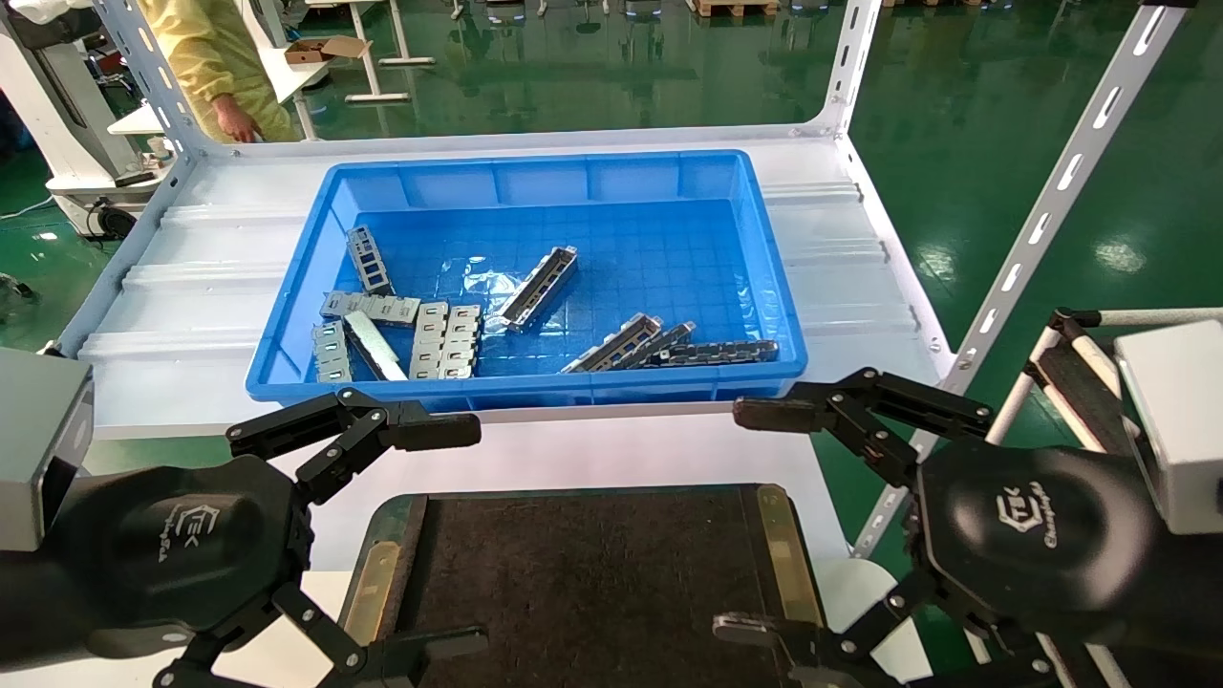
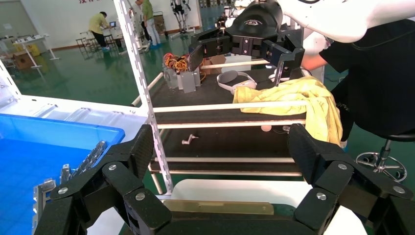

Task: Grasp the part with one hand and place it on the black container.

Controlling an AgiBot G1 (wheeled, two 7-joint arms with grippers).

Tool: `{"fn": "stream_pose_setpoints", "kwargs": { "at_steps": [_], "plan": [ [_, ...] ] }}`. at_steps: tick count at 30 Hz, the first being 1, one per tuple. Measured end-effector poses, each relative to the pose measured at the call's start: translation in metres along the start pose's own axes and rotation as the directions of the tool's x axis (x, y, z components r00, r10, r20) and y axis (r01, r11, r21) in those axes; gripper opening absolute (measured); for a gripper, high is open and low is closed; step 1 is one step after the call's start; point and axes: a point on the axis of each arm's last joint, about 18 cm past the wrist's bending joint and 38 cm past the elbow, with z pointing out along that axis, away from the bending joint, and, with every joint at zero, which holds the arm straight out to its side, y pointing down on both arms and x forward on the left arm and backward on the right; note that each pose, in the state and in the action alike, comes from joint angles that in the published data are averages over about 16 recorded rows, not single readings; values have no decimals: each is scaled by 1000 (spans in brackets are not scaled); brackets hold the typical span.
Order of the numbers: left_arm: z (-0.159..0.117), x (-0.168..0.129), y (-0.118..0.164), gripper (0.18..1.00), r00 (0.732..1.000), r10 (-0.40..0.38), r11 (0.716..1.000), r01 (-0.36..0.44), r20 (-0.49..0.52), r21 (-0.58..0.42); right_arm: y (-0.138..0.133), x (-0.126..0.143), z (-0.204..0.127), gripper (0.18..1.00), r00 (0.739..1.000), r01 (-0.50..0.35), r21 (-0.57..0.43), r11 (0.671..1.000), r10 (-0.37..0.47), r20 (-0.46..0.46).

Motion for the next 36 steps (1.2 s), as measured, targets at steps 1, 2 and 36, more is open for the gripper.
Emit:
{"fn": "stream_pose_setpoints", "kwargs": {
  "at_steps": [1, 2, 36],
  "plan": [
    [0, 0, 0, 1001, 1000, 0, 1000, 0, 0, 0, 0, 0, 0, 1001, 1000, 0, 0, 1000, 0, 0],
    [0, 0, 0, 1001, 1000, 0, 1000, 0, 0, 0, 0, 0, 0, 1001, 1000, 0, 0, 1000, 0, 0],
    [0, 0, 0, 1001, 1000, 0, 1000, 0, 0, 0, 0, 0, 0, 1001, 1000, 0, -1, 1000, 0, 1]
  ]
}}
